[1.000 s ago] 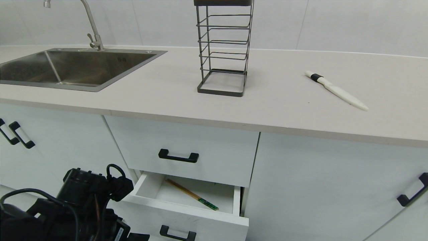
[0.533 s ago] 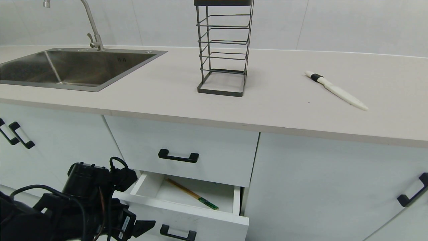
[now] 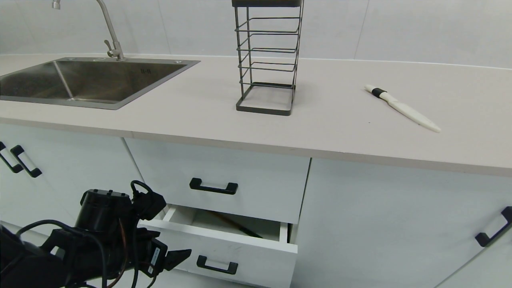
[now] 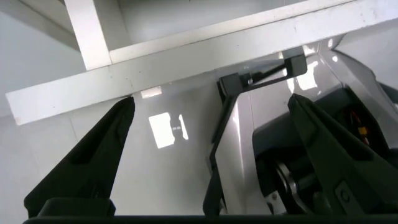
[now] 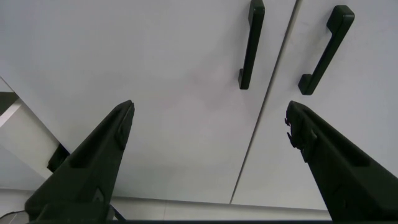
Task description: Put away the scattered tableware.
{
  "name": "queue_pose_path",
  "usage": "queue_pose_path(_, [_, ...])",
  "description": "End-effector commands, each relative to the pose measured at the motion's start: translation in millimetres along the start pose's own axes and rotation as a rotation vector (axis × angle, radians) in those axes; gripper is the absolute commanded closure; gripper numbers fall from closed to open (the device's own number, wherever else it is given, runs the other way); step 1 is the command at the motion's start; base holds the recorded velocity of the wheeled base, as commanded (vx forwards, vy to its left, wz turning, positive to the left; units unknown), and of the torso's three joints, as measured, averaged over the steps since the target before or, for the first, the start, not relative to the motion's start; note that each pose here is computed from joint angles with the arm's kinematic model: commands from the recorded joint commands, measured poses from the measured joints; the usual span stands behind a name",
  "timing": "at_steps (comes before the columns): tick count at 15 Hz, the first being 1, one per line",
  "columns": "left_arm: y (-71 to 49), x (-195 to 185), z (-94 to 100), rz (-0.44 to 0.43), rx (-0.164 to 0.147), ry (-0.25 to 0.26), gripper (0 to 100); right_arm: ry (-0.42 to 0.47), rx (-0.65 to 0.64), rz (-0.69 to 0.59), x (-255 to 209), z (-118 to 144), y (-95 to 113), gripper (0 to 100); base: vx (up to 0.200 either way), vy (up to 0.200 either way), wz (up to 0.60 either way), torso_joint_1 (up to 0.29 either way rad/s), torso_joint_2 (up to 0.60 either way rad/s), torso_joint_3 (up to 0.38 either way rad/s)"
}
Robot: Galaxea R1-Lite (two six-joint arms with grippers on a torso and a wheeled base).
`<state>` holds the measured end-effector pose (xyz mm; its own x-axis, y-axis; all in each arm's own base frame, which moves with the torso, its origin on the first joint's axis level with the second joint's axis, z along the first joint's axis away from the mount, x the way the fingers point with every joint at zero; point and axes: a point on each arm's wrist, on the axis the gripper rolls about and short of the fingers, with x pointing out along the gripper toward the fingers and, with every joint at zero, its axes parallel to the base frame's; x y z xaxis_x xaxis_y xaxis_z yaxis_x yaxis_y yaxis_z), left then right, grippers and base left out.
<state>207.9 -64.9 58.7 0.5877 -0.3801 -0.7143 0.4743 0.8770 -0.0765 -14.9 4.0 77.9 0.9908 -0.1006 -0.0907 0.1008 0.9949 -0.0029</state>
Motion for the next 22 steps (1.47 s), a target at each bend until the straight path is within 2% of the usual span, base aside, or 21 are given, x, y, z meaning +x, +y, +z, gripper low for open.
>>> queue_pose_path(1, [0.7, 3.8, 0.4, -0.001, -0.001, 0.0, 0, 0.001, 0.0, 0.0, 0.1, 0.1, 0.0, 0, 0.0, 0.0, 0.0, 0.0, 0.0, 0.0])
queue_pose_path(4, [2.4, 12.0, 6.6, 0.003, 0.01, -0.049, 0, 0.001, 0.0, 0.0, 0.1, 0.1, 0.0, 0, 0.0, 0.0, 0.0, 0.0, 0.0, 0.0])
queue_pose_path(5, [1.9, 16.9, 10.2, -0.001, -0.008, -0.078, 0, 0.001, 0.0, 0.0, 0.1, 0.1, 0.0, 0, 0.0, 0.0, 0.0, 0.0, 0.0, 0.0])
queue_pose_path(6, [2.2, 18.0, 11.3, 0.0, -0.007, -0.09, 0, 0.001, 0.0, 0.0, 0.1, 0.1, 0.0, 0, 0.0, 0.0, 0.0, 0.0, 0.0, 0.0])
queue_pose_path(11, [4.3, 16.1, 13.9, 0.009, -0.009, -0.11, 0, 0.001, 0.0, 0.0, 0.1, 0.1, 0.0, 0, 0.0, 0.0, 0.0, 0.0, 0.0, 0.0])
queue_pose_path(15, [3.6, 13.9, 10.9, 0.01, -0.01, -0.104, 0, 0.001, 0.0, 0.0, 0.1, 0.1, 0.0, 0, 0.0, 0.0, 0.0, 0.0, 0.0, 0.0])
queue_pose_path(19, [6.1, 19.0, 13.7, 0.013, -0.014, -0.103, 0, 0.001, 0.0, 0.0, 0.1, 0.1, 0.0, 0, 0.0, 0.0, 0.0, 0.0, 0.0, 0.0])
queue_pose_path(22, [7.1, 21.3, 19.0, 0.014, -0.012, -0.121, 0, 0.001, 0.0, 0.0, 0.1, 0.1, 0.0, 0, 0.0, 0.0, 0.0, 0.0, 0.0, 0.0])
